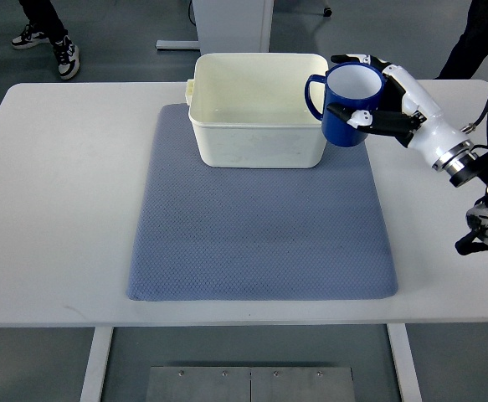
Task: Place cup in box with right hand
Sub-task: 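Lift the blue mug with the right hand above the cream box, then lower the held mug into the cream box with the right hand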
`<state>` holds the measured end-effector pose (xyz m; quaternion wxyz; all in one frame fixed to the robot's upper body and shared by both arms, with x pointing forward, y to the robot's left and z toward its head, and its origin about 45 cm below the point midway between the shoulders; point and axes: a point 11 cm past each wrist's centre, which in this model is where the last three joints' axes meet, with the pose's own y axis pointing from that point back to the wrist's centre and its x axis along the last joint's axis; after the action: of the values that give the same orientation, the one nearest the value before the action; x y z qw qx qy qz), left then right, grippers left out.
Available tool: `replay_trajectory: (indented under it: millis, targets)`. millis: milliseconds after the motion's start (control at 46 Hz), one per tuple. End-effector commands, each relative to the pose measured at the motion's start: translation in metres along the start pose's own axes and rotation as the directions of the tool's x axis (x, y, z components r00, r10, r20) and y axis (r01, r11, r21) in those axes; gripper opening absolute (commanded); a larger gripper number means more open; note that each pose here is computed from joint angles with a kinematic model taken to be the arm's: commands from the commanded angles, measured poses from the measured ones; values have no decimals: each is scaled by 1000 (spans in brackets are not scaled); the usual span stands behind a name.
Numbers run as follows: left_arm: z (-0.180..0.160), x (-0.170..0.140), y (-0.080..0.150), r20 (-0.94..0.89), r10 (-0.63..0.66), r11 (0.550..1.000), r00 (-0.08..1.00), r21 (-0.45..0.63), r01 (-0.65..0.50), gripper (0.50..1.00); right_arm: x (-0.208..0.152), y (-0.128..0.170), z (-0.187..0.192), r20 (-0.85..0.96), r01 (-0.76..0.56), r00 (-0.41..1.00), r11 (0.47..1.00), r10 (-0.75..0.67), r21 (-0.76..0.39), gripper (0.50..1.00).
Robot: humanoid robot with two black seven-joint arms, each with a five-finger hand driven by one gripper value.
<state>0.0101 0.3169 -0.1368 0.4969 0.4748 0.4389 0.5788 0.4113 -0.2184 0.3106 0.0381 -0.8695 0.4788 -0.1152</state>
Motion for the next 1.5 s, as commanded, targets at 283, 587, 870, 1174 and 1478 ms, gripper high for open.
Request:
replay_trajectory:
  millis: [283, 587, 870, 1174, 1478]
  targets:
    - [1, 0, 0, 0, 0, 1000, 1000, -1, 0, 1000, 5, -49, -37, -44, 14, 999, 1000, -14, 3, 500]
    - [0, 0, 0, 0, -1, 1000, 1000, 0, 1, 1000, -2, -81, -17, -47, -31, 998, 998, 29, -60, 500]
    - [1, -1, 0, 0, -1, 1000, 1000, -1, 1, 1000, -21, -102, -3, -29, -42, 999, 996, 40, -84, 500]
    - [1, -1, 0, 0, -1, 1000, 1000, -1, 1, 1000, -27, -112, 15, -26, -82, 997, 990, 79, -113, 500]
    - [0, 0, 0, 0, 0, 1000, 1000, 0, 0, 1000, -34, -114, 37, -21, -116, 993, 982, 115, -151, 500]
